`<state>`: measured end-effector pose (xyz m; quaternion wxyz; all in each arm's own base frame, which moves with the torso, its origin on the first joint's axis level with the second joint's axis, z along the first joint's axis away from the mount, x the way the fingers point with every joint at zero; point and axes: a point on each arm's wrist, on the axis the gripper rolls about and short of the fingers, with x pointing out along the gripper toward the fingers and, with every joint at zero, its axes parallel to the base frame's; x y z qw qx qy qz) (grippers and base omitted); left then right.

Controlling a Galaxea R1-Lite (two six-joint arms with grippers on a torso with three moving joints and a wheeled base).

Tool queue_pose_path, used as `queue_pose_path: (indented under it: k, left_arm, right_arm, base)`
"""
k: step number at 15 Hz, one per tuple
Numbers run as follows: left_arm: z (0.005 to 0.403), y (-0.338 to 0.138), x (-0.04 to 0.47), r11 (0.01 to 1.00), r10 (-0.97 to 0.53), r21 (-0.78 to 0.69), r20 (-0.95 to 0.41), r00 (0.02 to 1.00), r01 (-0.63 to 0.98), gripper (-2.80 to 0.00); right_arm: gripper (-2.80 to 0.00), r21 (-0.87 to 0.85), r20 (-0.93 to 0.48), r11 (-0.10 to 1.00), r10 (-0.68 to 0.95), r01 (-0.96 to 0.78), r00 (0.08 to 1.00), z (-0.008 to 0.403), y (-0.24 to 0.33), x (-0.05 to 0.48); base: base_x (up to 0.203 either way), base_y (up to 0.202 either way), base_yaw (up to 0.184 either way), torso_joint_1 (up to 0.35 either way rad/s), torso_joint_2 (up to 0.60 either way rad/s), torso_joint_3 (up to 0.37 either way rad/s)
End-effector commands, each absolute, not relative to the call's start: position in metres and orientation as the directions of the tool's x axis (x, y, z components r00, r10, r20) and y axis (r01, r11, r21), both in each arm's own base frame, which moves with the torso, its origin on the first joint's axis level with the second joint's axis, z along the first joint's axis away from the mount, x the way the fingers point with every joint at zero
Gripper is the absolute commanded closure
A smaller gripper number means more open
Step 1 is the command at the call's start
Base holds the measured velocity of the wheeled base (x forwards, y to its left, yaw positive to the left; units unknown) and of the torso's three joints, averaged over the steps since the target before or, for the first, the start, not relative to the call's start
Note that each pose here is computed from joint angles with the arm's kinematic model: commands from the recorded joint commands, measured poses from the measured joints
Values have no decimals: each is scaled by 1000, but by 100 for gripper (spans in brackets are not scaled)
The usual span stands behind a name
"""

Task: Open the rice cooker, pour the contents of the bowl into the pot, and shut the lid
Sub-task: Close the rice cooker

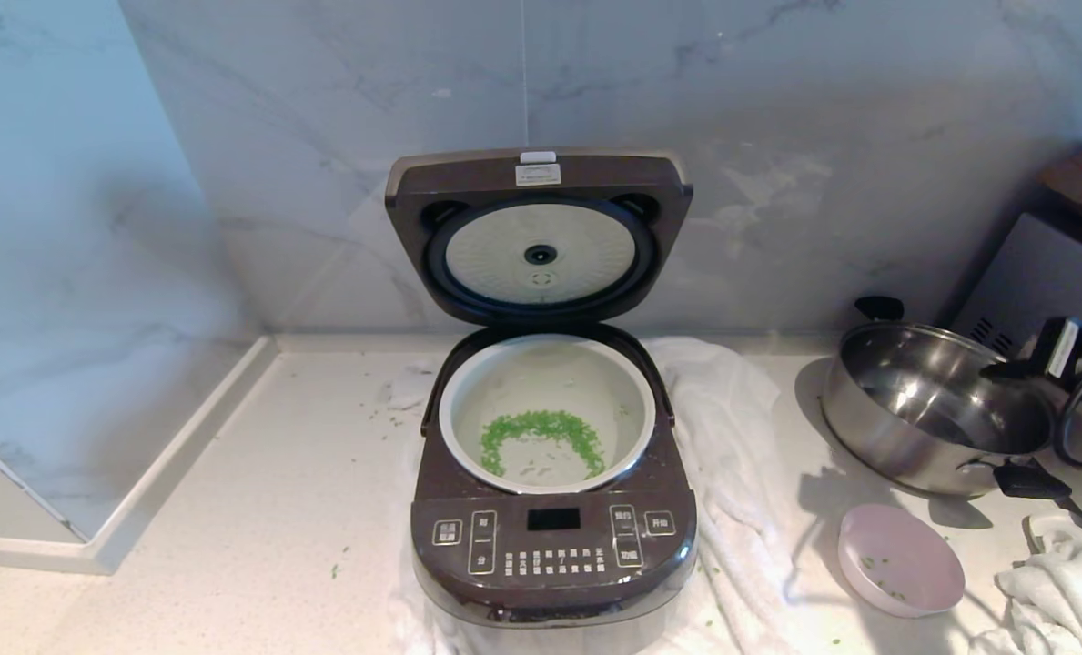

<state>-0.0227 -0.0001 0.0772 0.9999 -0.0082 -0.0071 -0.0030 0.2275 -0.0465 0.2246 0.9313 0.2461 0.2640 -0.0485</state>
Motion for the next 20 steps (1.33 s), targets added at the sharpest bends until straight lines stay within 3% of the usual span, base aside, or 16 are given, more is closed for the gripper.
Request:
queue_pose_path:
  k: [1, 5, 10, 13, 16, 20]
  left_arm:
    - [76, 0, -22, 1000, -6, -17, 11, 1000, 6, 0]
    - [76, 0, -22, 1000, -6, -17, 11, 1000, 6, 0]
    - [76, 0, -22, 1000, -6, -17, 11, 1000, 6, 0]
    - [76, 0, -22, 1000, -6, -17, 11, 1000, 6, 0]
    - [76, 0, -22, 1000, -6, -17, 11, 1000, 6, 0]
    - [76, 0, -22, 1000, -6, -17, 11, 1000, 6, 0]
  right_arm:
    - [0, 437, -468, 881, 50, 182, 882, 242, -46, 245]
    - [0, 447, -341, 892, 110, 59, 933, 286, -33, 296]
    - [0, 453, -239, 881, 264, -133, 935, 317, 4, 355]
    - [0, 488, -186, 801, 483, -347, 855, 326, 22, 372]
    - [0, 569, -194, 688, 645, -451, 739, 327, 39, 382]
    - [0, 567, -122, 555, 787, -609, 604, 330, 60, 384]
  base:
    - [0, 0, 0, 0, 0, 0]
    - [0, 0, 0, 0, 0, 0]
    - [0, 0, 0, 0, 0, 0]
    - [0, 0, 0, 0, 0, 0]
    - [0, 0, 0, 0, 0, 0]
    - [0, 0, 0, 0, 0, 0]
